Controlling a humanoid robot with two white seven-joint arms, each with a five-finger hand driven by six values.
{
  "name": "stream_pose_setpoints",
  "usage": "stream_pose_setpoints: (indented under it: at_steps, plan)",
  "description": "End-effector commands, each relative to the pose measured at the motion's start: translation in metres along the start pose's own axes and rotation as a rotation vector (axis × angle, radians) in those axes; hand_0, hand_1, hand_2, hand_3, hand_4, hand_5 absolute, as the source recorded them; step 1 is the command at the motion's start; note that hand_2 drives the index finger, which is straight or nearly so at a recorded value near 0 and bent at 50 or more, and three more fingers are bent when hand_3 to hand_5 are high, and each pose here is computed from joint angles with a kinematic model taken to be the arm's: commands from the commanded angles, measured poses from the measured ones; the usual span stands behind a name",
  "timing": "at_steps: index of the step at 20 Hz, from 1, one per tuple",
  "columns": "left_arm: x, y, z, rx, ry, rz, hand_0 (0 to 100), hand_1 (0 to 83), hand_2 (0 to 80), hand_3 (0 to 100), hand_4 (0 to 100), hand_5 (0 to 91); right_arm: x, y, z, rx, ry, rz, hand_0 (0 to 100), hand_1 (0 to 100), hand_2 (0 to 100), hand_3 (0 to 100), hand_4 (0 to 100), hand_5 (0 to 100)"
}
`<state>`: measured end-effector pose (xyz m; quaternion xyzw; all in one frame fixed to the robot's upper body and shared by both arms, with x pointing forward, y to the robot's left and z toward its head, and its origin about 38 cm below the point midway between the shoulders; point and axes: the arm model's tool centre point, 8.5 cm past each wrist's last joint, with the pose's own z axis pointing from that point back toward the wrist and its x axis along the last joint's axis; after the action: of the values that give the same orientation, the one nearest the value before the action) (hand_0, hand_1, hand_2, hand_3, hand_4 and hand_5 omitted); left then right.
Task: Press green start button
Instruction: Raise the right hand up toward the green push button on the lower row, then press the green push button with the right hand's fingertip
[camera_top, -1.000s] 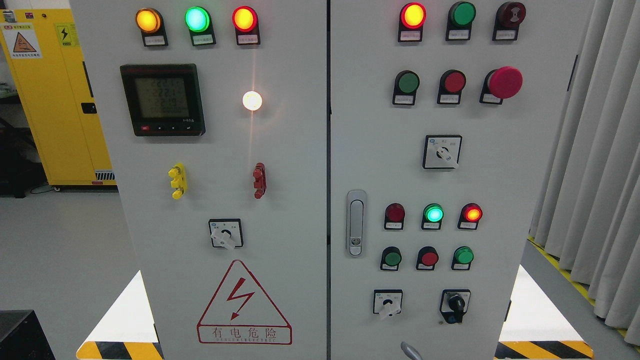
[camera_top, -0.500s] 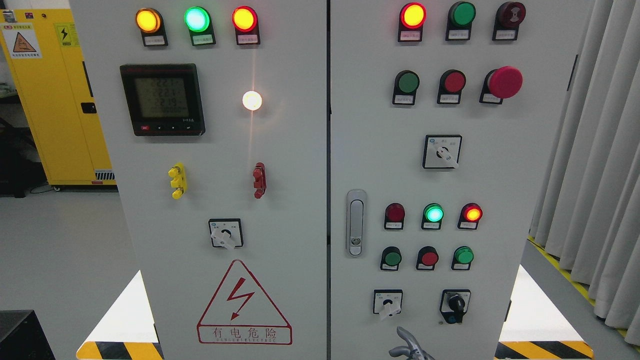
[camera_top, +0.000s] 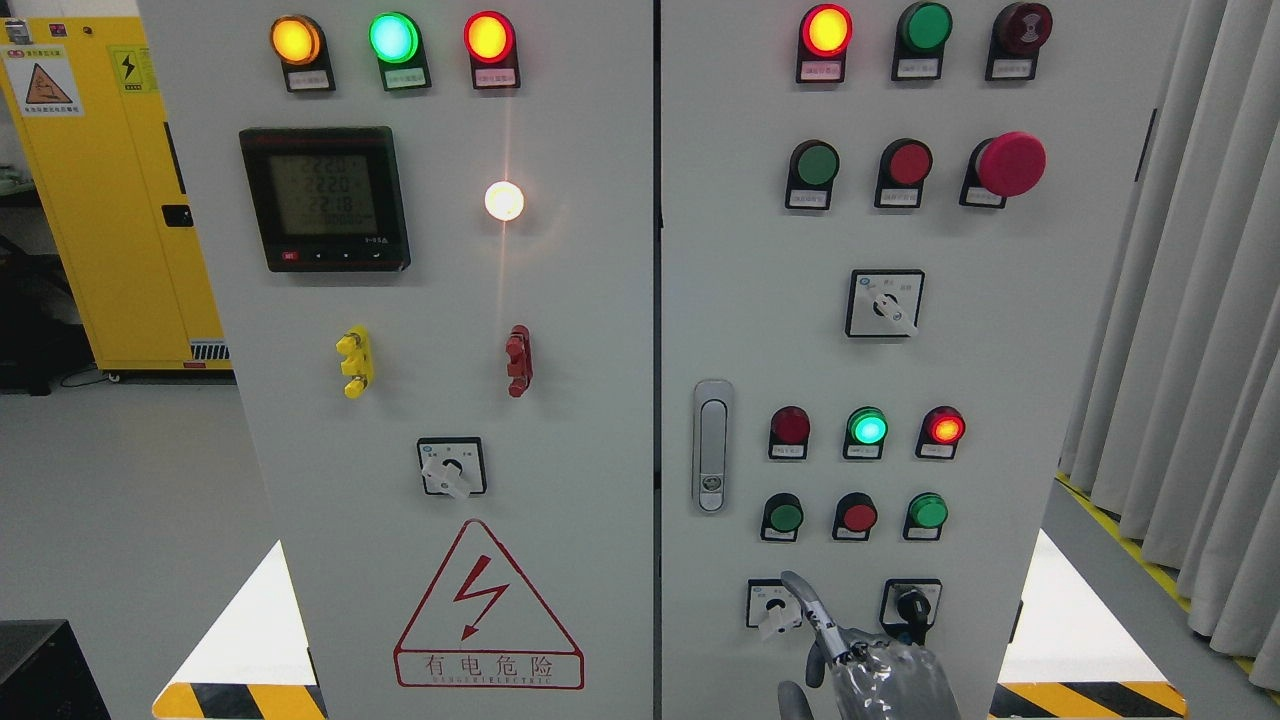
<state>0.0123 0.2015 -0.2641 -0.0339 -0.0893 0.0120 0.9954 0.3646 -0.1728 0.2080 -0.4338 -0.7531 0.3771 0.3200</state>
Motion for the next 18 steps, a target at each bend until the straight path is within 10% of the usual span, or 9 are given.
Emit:
stream_pose_setpoints:
  at_steps: [1,18]
  plan:
    - [-0.001,0.0,0.0,0.0,0.002,0.0,12,55.6,0.0,0,0,0.0,-0.026,0.01,-0.02,0.033,0.041,0.068,62,93,0,87,90,98]
    - [0.0,0.0,0.0,0.0,0.0,0.0,12,55.6,0.0,0,0,0.0,-0.035,0.016,-0.033,0.041,0.06,0.056,67,92,0,85,89,96]
